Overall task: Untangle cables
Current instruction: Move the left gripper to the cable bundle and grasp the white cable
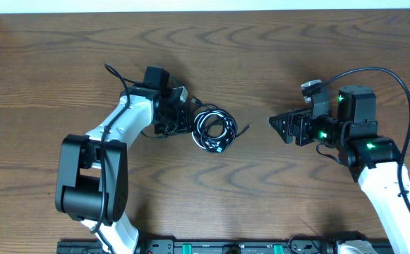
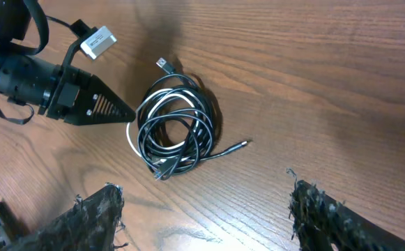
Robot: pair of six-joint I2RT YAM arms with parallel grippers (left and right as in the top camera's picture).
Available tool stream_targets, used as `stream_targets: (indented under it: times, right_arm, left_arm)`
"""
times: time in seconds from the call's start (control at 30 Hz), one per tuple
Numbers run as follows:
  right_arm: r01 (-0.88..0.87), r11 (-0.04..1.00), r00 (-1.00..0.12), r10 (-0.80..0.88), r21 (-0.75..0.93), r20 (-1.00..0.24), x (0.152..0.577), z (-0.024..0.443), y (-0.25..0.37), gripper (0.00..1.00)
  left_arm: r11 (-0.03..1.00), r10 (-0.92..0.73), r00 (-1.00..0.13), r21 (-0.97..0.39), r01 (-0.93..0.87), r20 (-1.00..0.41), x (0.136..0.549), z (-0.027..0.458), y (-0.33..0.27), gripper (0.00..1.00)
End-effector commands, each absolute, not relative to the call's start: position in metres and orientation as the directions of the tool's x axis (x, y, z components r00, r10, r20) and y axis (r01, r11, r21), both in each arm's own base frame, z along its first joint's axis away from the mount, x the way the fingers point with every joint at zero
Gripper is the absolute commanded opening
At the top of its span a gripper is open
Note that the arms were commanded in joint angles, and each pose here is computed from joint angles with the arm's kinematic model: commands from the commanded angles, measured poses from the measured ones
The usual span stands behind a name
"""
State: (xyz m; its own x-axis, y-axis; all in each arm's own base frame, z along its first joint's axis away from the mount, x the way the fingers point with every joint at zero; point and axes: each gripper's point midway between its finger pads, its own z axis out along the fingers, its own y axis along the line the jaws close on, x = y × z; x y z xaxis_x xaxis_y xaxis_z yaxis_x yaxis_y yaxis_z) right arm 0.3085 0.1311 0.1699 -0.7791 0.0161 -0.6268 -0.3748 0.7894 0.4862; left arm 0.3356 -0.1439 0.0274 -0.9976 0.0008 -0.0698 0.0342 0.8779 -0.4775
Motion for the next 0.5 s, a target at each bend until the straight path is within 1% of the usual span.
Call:
stream_targets:
  times: [0.0,0.2,0.4,0.43,0.47]
  right_arm:
    - [-0.371,0.791,-0.777,0.023,0.486,-0.629,0.312,0.174,0.132,0.76]
    - [-0.362,0.800,-0.778,0.024,0.478,-0.628,0.312,0.173,0.130,0.77]
    - [-0.354,0.807,-0.780,0.024,0.473,-0.625,0.312,0.171,0.128,0.77]
    - [-0.354,0.807,-0.780,0.024,0.472,-0.625,0.312,0.171,0.128,0.77]
    - [-0.354,0.808,-0.780,0.024,0.472,-0.625,0.312,0.171,0.128,0.77]
  left_arm:
    - [0.890,-0.035,-0.998,-0.457,-0.011,-0.045,0.335,0.017,-0.140,0.27]
    - [0.885,-0.075,-0.996,-0.464,-0.045,-0.046,0.336,0.011,-0.143,0.27]
    - [0.887,-0.041,-0.999,-0.461,-0.021,-0.035,0.327,0.008,-0.153,0.27]
    - [0.889,-0.036,-0.999,-0.458,-0.017,-0.033,0.326,0.007,-0.154,0.26]
    - [0.889,-0.033,-0.999,-0.458,-0.015,-0.032,0.325,0.007,-0.155,0.23]
